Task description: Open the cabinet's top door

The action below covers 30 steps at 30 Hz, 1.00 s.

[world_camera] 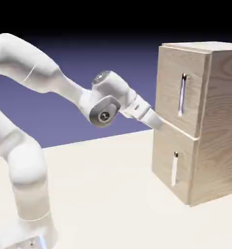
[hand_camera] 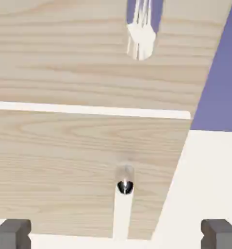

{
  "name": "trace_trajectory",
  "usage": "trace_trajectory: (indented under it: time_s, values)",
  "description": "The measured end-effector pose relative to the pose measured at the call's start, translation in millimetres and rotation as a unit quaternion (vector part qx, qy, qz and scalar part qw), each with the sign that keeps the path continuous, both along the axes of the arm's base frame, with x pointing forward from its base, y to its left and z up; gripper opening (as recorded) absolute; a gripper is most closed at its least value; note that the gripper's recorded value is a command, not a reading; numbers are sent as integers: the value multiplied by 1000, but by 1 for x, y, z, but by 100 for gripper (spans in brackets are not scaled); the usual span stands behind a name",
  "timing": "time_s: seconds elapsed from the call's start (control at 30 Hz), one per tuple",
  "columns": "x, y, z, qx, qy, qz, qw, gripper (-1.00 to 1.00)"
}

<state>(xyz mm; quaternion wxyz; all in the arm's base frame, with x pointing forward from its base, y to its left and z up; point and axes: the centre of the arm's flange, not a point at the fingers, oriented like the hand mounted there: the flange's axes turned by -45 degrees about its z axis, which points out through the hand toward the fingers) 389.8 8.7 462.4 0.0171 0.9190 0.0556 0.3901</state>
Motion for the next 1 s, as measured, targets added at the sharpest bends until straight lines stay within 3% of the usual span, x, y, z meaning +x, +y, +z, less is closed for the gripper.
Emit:
trace_trajectory:
  time_s: [0.47,1.0]
  values:
    - [-3,34,37,-259,-42,235,936,0]
    - [-8,40,56,-546,-86,403,730,0]
